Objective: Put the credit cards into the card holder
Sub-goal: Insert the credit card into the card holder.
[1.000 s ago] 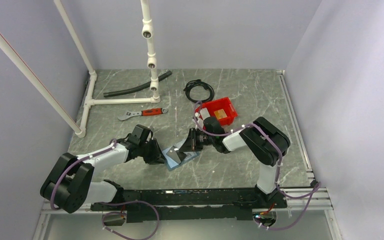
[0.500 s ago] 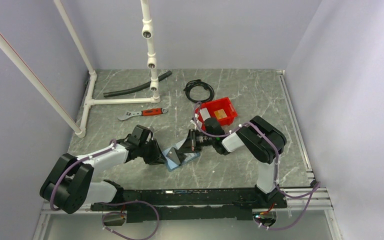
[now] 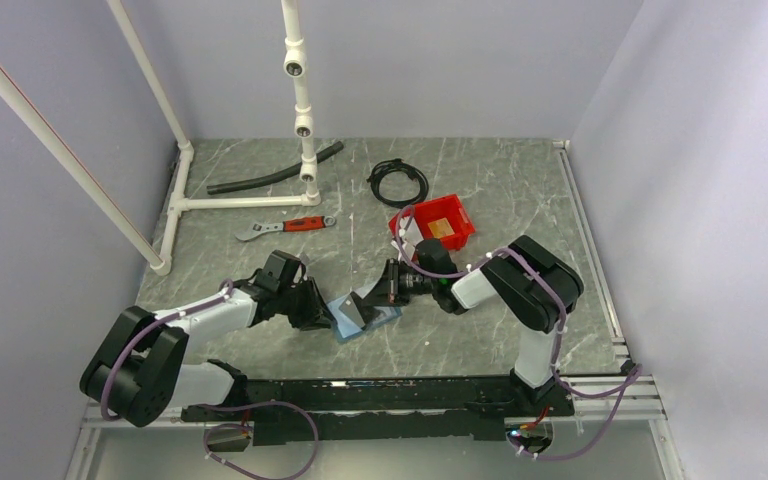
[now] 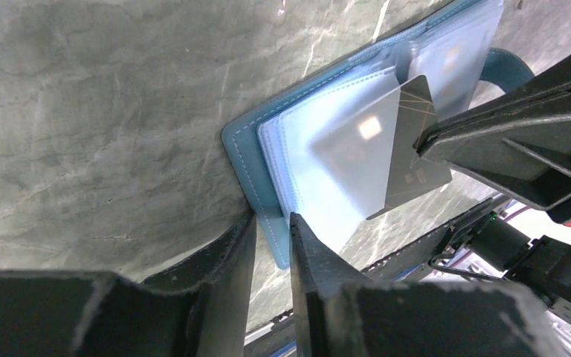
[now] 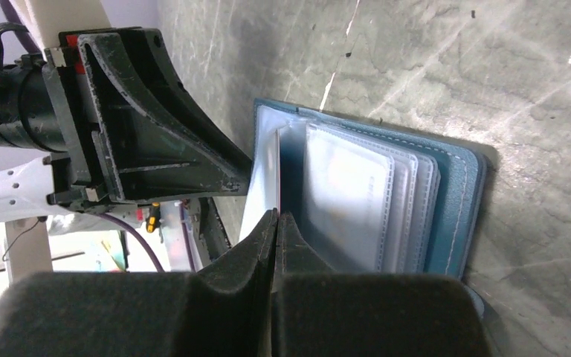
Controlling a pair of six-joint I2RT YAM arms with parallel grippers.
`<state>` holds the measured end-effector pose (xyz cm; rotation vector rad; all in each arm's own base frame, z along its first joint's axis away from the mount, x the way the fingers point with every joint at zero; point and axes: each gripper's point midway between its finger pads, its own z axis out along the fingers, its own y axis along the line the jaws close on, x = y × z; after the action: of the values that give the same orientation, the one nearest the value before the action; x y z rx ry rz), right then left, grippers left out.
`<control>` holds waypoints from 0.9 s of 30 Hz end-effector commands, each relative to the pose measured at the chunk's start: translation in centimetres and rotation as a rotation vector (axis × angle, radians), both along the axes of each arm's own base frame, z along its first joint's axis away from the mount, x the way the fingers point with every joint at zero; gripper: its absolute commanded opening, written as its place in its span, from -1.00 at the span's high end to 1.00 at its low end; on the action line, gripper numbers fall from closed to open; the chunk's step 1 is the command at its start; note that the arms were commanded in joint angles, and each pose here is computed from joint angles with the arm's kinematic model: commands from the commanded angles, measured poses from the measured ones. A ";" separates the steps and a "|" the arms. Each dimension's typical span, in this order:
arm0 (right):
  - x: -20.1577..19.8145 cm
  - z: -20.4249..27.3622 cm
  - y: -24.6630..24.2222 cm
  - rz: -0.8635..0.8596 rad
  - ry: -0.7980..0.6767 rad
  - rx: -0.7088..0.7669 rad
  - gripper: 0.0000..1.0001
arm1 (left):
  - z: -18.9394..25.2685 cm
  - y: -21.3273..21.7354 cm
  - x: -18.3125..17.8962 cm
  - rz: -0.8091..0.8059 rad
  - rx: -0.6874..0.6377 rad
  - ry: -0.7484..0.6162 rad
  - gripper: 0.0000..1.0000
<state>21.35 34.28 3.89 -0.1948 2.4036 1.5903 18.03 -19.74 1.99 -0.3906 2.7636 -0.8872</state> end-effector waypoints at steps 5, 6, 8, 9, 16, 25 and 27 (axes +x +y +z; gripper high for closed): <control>1.6 1.1 -0.9 -0.085 -0.087 -0.025 1.00 | 0.2 0.0 -0.1 0.000 -0.003 -0.009 0.35; 1.8 1.1 -1.0 -0.097 -0.088 -0.025 1.00 | -0.1 0.0 -0.2 0.000 0.000 0.000 0.35; 2.1 1.2 -1.2 -0.117 -0.093 -0.027 1.00 | -0.4 0.0 -0.4 -0.001 -0.002 0.011 0.37; 2.2 1.2 -1.2 -0.122 -0.096 -0.027 1.00 | -0.6 -0.1 -0.5 0.000 -0.007 0.018 0.37; 2.6 1.4 -0.5 -0.145 -0.082 0.019 1.00 | -0.5 -0.5 -0.5 0.005 -0.037 0.020 0.39; 1.8 0.6 0.2 -0.172 -0.026 0.074 1.00 | -0.5 -0.7 -0.6 0.004 -0.051 0.025 0.42; 1.5 0.6 0.1 -0.190 0.001 0.085 1.00 | -0.6 -0.7 -0.6 0.001 -0.049 0.026 0.43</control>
<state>22.78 34.28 3.75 -0.0316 2.3287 1.5476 17.88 -20.50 2.04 -0.4153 2.7526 -0.9619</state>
